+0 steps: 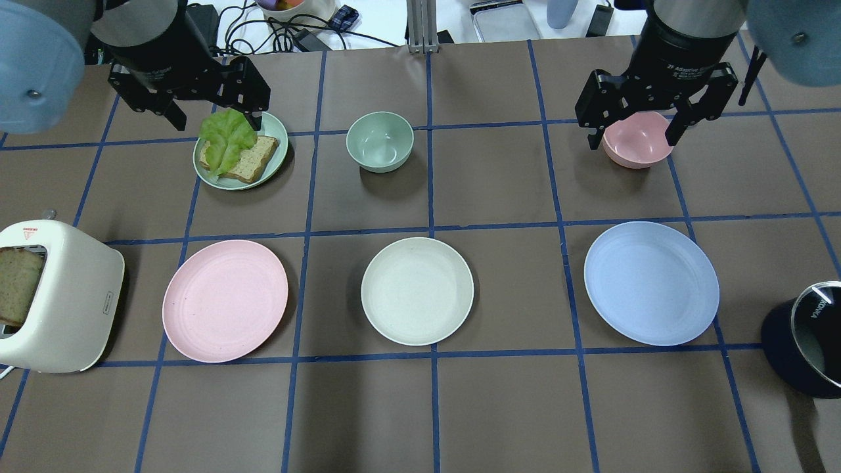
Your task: Stack three plates with pink and blue
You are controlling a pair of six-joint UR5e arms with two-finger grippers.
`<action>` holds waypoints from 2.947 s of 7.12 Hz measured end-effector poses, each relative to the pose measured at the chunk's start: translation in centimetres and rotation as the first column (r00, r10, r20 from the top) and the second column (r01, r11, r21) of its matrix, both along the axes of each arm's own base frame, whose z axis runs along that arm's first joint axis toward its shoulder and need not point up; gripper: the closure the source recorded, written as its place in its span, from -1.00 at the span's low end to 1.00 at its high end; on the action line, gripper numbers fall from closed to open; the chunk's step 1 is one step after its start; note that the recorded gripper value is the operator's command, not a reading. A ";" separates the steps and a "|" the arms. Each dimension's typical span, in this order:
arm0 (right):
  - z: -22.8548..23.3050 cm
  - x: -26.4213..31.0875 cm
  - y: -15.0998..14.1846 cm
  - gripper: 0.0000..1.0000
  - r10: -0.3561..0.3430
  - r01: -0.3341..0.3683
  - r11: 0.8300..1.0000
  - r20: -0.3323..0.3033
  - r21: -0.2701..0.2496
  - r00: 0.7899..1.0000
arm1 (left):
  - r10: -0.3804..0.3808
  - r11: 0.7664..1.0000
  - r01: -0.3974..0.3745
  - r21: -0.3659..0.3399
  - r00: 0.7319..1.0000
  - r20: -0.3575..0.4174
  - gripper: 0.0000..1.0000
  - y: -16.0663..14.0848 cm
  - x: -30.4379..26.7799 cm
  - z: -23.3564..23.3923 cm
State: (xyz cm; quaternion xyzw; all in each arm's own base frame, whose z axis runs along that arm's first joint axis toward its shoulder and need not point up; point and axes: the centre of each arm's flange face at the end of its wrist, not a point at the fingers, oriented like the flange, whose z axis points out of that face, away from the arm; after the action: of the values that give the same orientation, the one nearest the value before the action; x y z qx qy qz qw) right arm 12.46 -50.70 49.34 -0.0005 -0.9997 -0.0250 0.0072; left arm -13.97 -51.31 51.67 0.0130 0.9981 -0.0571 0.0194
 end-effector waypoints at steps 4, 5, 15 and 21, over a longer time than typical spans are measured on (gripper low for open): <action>-0.1 0.0 -0.1 -1.00 0.002 -0.002 1.000 0.001 0.000 1.000 | -0.001 1.000 0.001 0.000 1.000 0.000 -1.00 0.0 0.0 0.0; -0.1 0.0 -0.1 -1.00 0.001 -0.001 1.000 0.001 -0.002 1.000 | -0.001 1.000 0.001 0.000 1.000 0.000 -1.00 0.0 0.0 0.0; -4.5 -7.1 -4.6 -1.00 0.016 -0.015 0.999 -0.004 0.033 1.000 | -0.037 0.998 0.038 0.056 0.999 -0.013 -1.00 2.9 -1.4 -2.8; -14.9 -17.5 -7.2 -1.00 0.112 -0.117 0.988 0.056 0.099 0.992 | -0.032 0.995 0.033 0.089 0.999 -0.013 -1.00 3.0 -0.9 -4.5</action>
State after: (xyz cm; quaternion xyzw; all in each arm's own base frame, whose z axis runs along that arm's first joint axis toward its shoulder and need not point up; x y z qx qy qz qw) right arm -4.99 -57.92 34.48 0.0582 -0.9953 -0.0754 -0.0165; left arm -14.86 -48.26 47.16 0.0297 0.9994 -0.0127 0.0120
